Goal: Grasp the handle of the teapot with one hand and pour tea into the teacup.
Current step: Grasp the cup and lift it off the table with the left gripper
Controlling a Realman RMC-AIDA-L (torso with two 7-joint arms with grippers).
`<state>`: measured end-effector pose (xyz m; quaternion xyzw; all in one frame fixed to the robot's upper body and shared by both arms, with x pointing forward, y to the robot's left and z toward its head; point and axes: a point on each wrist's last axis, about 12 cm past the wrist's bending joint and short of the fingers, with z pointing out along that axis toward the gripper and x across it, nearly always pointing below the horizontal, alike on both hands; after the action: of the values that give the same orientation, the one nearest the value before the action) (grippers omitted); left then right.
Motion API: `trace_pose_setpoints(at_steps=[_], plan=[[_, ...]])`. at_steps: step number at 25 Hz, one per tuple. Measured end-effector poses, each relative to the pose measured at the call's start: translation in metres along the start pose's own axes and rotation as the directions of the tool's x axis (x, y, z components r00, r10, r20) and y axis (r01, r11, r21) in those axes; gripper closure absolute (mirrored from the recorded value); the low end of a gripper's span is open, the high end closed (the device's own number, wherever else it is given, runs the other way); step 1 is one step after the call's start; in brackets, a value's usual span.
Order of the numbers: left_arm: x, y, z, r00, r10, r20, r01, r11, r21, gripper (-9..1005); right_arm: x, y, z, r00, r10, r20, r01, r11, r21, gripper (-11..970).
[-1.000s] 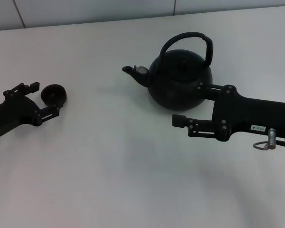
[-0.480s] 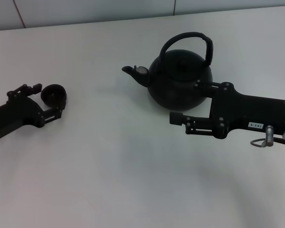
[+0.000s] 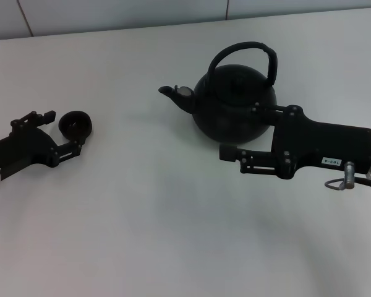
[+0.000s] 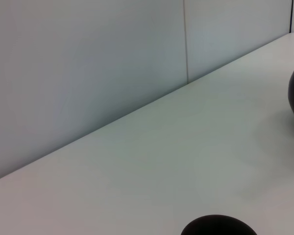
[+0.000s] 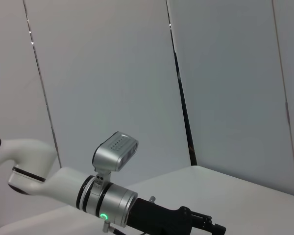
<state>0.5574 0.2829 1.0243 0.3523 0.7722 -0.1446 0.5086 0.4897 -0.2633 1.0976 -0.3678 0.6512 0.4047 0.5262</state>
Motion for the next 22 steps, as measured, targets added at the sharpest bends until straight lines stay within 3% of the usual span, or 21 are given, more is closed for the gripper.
trace_pose_setpoints(at_steps=[22], plan=[[-0.007,0.0002,0.0086,1.0,0.014,-0.002,-0.014,1.0,0.006,226,-0.0015,-0.0027,-0.0014,1.0,-0.005,0.0,0.005,1.0,0.011,246]])
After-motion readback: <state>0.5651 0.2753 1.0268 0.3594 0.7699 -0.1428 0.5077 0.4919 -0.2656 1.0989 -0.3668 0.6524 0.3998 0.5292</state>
